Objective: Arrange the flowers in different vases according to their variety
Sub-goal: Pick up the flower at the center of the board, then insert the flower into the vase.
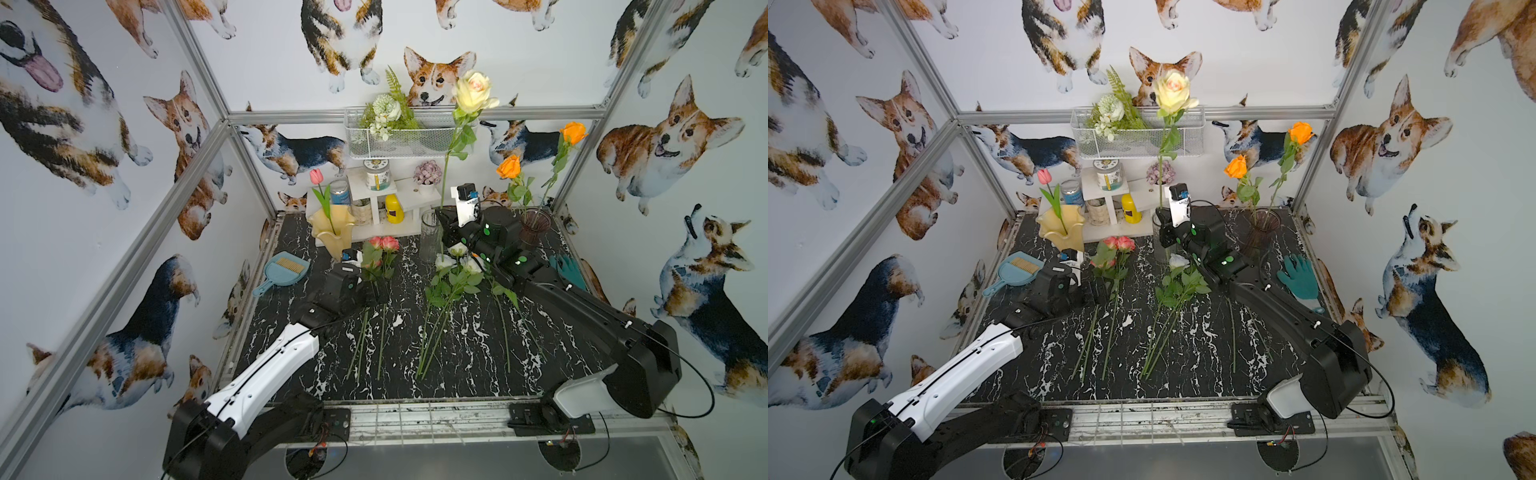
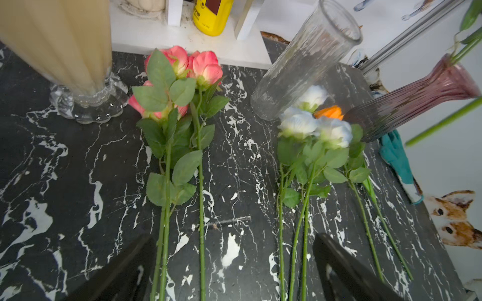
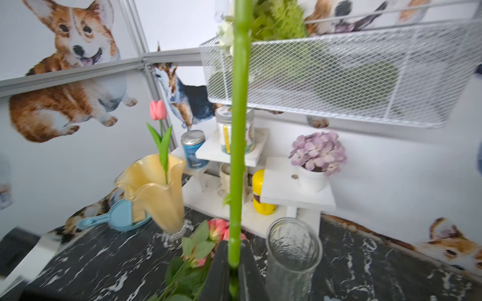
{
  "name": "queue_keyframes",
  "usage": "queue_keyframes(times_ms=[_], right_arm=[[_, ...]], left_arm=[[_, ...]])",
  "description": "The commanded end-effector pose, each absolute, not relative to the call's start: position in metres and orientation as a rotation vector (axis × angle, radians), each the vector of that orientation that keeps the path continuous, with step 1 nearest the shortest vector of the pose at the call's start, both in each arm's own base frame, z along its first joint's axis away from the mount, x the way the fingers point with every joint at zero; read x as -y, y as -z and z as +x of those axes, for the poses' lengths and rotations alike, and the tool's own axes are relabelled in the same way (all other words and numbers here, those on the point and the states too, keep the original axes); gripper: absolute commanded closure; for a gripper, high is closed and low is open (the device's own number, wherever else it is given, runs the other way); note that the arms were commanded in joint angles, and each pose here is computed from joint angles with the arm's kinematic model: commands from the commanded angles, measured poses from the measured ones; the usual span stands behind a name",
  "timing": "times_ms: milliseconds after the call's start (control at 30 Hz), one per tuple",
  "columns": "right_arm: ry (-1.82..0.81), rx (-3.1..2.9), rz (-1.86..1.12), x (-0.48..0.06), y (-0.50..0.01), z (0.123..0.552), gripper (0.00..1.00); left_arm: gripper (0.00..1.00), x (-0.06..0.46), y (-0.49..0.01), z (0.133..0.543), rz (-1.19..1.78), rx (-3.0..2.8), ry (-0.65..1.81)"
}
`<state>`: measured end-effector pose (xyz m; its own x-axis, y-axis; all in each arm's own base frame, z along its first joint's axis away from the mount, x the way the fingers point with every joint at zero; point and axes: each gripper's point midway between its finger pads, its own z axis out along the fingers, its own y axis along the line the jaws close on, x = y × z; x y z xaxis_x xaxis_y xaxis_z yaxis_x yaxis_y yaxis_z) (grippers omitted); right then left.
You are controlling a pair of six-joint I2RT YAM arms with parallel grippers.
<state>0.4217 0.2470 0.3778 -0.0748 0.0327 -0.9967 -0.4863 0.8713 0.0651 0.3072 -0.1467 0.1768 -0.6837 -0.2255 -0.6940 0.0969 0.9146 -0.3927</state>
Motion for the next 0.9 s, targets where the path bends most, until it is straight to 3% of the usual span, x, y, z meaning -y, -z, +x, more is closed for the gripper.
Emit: queue_keyframes(times_ms=[0,367,867], right_arm=[[-0.329,-1.437,-0.310,-0.234,-0.421,0.443,0.99],[-0.244,-1.345,-0.276,-0.240,-0.431,0.510,1.00],[-0.302,-1.476,-0.268,-0.255,-0.351,0.540,0.99]], left_arm=[[0.00,0.141,-0.170,0.304,-0.086,-2.287,0.483],[0.00,0.130,-0.150,0.294,-0.115,-2.320,0.467],[0.00,0.123,-0.143,0.293,-0.145,-2.332,0.458]])
